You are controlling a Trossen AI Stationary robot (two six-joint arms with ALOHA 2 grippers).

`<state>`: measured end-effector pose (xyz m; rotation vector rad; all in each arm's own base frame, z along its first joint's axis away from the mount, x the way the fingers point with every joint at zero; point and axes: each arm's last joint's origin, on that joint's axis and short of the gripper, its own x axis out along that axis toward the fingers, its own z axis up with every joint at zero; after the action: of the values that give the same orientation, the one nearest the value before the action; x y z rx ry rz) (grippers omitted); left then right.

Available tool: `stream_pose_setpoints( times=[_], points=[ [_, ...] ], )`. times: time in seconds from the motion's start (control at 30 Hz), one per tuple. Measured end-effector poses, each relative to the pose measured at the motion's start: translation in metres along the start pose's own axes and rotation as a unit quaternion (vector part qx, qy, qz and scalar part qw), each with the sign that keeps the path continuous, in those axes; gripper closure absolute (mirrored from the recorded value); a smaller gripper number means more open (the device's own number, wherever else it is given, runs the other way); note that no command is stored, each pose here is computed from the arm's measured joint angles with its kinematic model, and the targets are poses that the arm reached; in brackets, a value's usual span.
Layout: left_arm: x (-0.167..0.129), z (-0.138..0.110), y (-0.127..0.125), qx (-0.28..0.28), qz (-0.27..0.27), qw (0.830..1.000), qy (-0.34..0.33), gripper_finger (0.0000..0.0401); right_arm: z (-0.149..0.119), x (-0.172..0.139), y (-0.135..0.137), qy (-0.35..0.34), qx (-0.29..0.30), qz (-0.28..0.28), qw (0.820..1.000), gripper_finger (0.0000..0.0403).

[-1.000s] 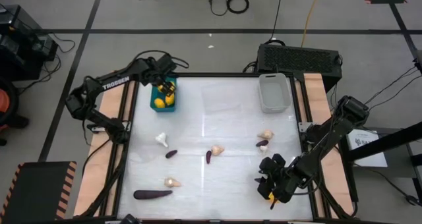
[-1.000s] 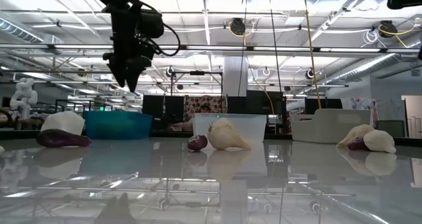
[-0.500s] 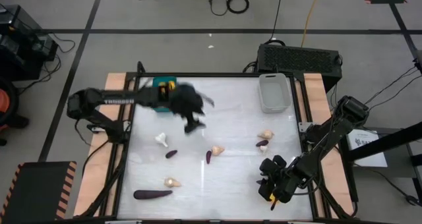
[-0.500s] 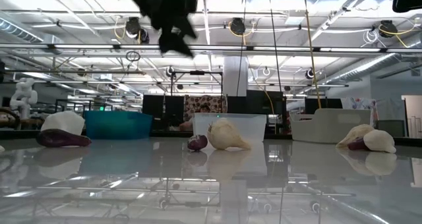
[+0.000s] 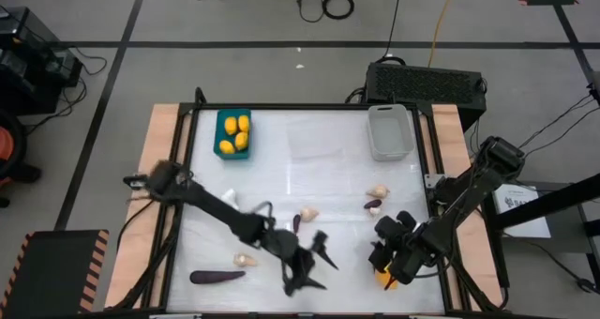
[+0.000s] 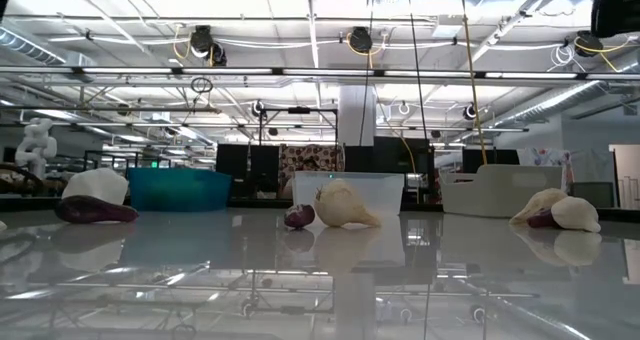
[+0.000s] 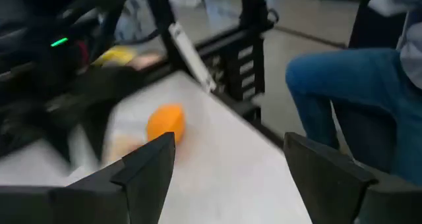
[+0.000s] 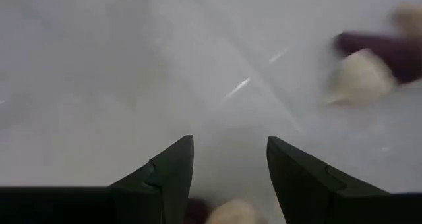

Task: Sort produce into baskets
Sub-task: Put the lemon into the blue bin

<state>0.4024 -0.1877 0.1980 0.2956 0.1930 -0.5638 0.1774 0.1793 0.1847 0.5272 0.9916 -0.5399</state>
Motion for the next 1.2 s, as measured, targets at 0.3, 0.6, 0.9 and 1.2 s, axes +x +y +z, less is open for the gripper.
stream_pose_setpoints(
  times=[0.3, 0.6, 0.9, 1.2],
  points=[
    [0.09, -0.015, 0.007, 0.028, 0.012, 0.999, -0.017, 0.0111, -0.013, -0.043, -0.022, -0.081, 0.04, -0.115, 0.989, 0.0218],
    [0.148, -0.032, 0.044, 0.055, 0.049, 0.997, 0.033, 0.0111, -0.044, -0.067, -0.041, -0.113, 0.087, -0.114, 0.983, 0.0218],
    [0.165, -0.063, 0.072, -0.009, 0.031, 0.999, 0.038, 0.0111, -0.047, -0.07, -0.044, -0.118, 0.071, -0.118, 0.983, 0.0218],
    [0.167, -0.078, 0.07, -0.024, 0.016, 0.997, 0.066, 0.0111, -0.046, -0.071, -0.045, -0.122, 0.065, -0.125, 0.982, 0.0218]
  ],
)
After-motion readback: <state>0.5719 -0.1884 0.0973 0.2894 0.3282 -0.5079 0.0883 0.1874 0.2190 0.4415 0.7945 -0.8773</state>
